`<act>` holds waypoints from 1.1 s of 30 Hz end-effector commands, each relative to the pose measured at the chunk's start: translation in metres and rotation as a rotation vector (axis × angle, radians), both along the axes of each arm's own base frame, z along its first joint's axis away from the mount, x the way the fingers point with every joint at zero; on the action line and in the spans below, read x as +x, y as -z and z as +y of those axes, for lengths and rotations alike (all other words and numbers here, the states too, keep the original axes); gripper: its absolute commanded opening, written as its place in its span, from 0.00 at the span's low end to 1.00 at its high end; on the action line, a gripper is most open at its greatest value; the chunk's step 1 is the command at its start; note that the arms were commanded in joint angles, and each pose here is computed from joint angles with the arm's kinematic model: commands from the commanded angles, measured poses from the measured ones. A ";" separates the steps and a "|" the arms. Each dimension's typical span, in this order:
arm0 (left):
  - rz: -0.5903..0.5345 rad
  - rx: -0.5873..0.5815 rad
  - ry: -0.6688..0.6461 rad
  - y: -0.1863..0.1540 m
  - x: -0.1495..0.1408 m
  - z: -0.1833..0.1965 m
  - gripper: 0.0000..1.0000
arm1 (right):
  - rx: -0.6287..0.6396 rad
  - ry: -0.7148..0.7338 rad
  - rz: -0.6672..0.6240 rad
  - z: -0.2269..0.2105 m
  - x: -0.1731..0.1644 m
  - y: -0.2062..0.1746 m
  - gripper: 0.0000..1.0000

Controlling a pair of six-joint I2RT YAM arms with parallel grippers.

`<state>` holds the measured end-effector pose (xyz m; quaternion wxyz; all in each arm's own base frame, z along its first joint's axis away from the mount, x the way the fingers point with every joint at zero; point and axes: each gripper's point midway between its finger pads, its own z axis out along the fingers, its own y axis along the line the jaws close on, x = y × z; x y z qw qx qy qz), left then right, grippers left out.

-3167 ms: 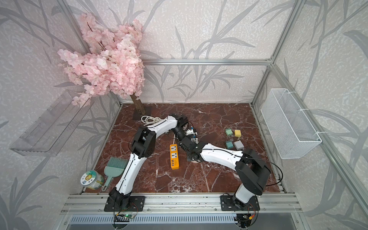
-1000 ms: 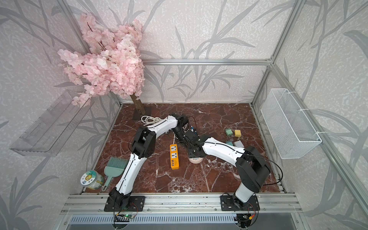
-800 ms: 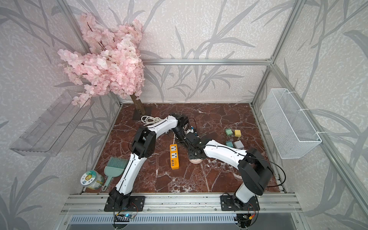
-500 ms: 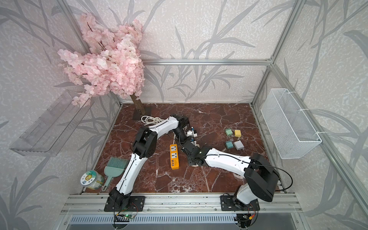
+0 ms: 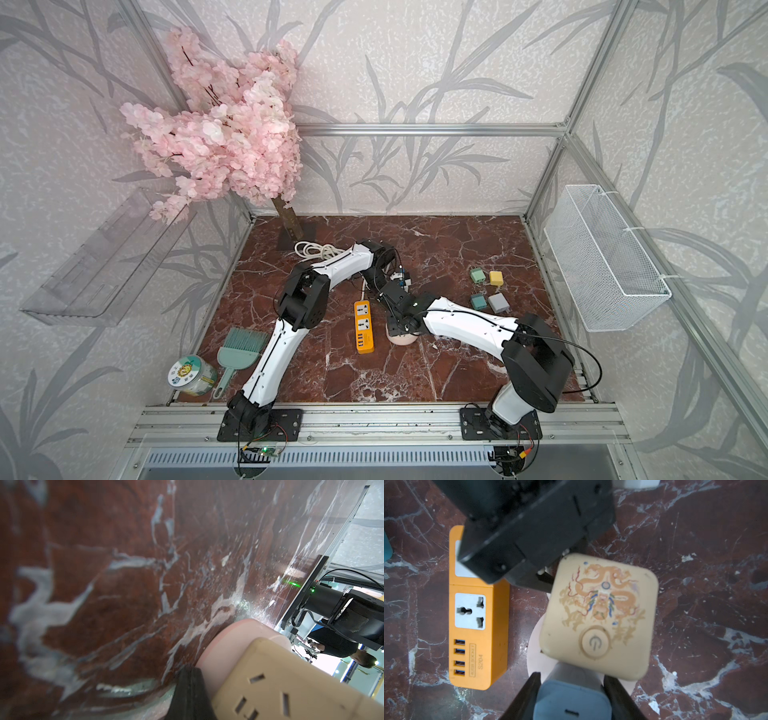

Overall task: Pull the plug off the socket
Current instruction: Remove the plug from the socket.

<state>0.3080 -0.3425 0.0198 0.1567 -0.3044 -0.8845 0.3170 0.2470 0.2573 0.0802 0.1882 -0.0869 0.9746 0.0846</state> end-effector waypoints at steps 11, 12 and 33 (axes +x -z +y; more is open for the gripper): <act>0.057 -0.315 0.050 -0.077 -0.014 -0.030 0.00 | 0.074 -0.077 -0.137 0.004 0.010 0.001 0.00; 0.064 -0.341 0.060 -0.084 -0.017 -0.031 0.00 | 0.077 -0.076 -0.146 0.004 0.012 0.002 0.00; 0.100 -0.441 0.048 -0.118 -0.034 -0.021 0.00 | 0.097 -0.018 -0.158 0.002 0.034 0.003 0.00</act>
